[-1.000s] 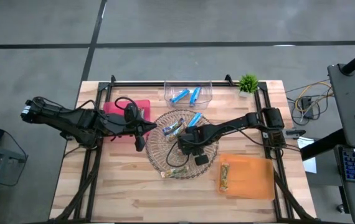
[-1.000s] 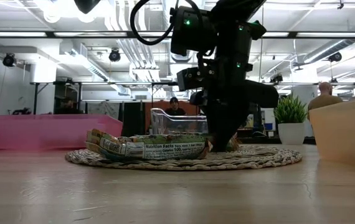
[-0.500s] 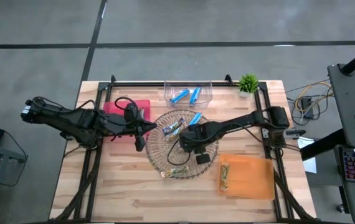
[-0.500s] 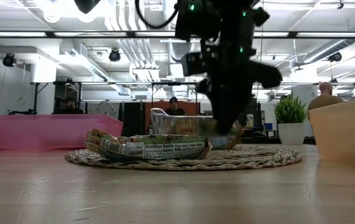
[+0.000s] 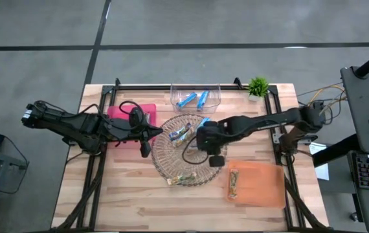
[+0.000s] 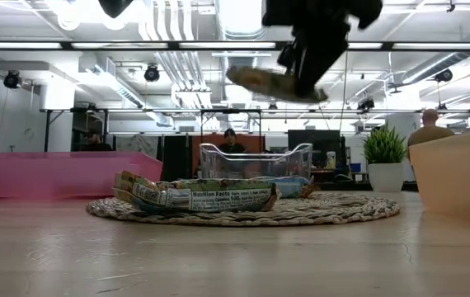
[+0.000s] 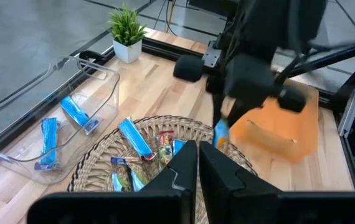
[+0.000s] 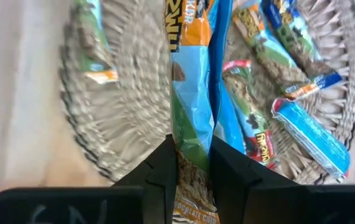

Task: Pick and place Granola Bars by type
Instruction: Put the yellow granola bar into the orange bin

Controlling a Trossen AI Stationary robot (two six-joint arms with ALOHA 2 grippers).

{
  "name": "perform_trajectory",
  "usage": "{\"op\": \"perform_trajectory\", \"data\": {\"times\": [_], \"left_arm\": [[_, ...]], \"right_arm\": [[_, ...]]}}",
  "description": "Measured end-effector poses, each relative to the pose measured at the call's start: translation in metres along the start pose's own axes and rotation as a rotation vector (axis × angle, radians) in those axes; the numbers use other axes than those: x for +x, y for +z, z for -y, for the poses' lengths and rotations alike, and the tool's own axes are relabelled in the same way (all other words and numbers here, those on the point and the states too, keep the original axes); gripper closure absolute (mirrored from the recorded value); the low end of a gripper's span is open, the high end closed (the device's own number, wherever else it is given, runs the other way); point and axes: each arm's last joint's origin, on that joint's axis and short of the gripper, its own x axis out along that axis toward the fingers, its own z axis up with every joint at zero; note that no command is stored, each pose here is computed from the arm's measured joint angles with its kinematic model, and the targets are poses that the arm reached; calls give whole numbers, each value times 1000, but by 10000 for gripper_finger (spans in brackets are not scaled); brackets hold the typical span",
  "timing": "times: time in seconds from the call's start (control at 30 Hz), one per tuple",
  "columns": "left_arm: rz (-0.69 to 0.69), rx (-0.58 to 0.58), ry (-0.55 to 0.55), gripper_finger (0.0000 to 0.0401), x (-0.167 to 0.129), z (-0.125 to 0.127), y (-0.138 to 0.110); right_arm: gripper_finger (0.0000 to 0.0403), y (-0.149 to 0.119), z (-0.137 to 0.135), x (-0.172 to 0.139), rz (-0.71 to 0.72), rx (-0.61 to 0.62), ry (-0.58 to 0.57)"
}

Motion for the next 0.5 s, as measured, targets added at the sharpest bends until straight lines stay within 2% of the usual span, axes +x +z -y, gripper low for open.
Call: {"op": "perform_trajectory", "data": {"times": [0.23, 0.5], "left_arm": [[0, 1, 1, 401, 0, 0, 0], [-1, 2, 1, 401, 0, 0, 0]], "right_arm": [[333, -10, -13, -27, 19, 79, 21], [334, -32, -49, -41, -110, 151, 40]]}}
